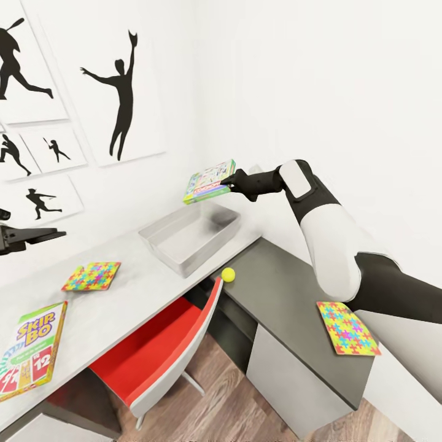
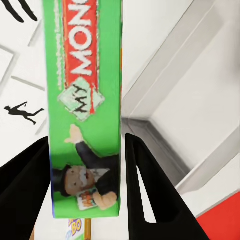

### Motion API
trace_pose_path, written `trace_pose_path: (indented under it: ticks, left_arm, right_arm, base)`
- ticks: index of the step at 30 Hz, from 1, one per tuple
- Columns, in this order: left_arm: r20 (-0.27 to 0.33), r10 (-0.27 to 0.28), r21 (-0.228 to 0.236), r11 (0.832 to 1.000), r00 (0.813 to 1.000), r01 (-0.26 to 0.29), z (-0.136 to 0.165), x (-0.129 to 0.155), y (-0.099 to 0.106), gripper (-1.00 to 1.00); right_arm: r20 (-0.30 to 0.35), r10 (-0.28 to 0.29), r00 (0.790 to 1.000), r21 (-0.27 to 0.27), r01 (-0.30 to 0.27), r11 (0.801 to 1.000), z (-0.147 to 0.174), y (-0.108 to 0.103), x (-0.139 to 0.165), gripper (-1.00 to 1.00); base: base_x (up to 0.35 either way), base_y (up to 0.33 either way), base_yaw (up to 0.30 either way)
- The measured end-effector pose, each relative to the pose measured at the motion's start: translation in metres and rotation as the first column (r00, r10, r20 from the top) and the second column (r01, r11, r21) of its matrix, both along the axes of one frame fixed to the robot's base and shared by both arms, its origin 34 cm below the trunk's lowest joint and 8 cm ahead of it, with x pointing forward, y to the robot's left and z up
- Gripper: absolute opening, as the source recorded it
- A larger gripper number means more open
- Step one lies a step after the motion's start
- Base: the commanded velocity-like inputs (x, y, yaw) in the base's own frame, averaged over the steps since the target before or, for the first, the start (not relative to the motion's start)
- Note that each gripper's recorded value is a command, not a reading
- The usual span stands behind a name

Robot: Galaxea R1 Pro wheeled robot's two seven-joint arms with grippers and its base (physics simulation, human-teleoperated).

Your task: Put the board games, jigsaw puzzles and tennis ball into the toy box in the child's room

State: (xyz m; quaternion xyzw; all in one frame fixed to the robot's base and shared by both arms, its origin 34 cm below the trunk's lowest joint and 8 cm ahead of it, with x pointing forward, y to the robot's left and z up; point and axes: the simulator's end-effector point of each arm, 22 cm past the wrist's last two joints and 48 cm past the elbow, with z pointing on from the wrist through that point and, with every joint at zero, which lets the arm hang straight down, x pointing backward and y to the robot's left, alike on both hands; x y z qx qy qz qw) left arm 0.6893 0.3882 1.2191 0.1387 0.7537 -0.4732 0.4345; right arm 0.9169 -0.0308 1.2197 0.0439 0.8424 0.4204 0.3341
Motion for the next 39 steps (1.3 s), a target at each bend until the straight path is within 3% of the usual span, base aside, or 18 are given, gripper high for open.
trace_pose_path:
  ticks: [6, 14, 39]
  left_arm:
    - [0.005, -0.008, -0.011, 1.0, 1.0, 0.008, 0.001, 0.001, -0.001, 1.0]
    - [0.025, -0.034, -0.068, 0.997, 0.999, 0.036, 0.009, 0.0, -0.006, 1.0]
    - [-0.008, -0.037, -0.081, 0.996, 0.999, 0.037, -0.012, 0.01, -0.006, 1.0]
  right_arm:
    - [-0.011, 0.0, 1.0, 0.001, 0.0, 1.0, -0.008, 0.0, 0.002, -1.0]
    - [-0.019, 0.002, 1.0, 0.002, -0.002, 1.0, -0.015, 0.0, 0.006, -1.0]
    - [-0.052, 0.004, 0.999, 0.003, -0.003, 1.0, -0.042, 0.001, 0.017, -1.0]
  base:
    - [0.001, 0.0, 0.0]
    - [0.0, 0.0, 0.0]
    - [0.0, 0.0, 0.0]
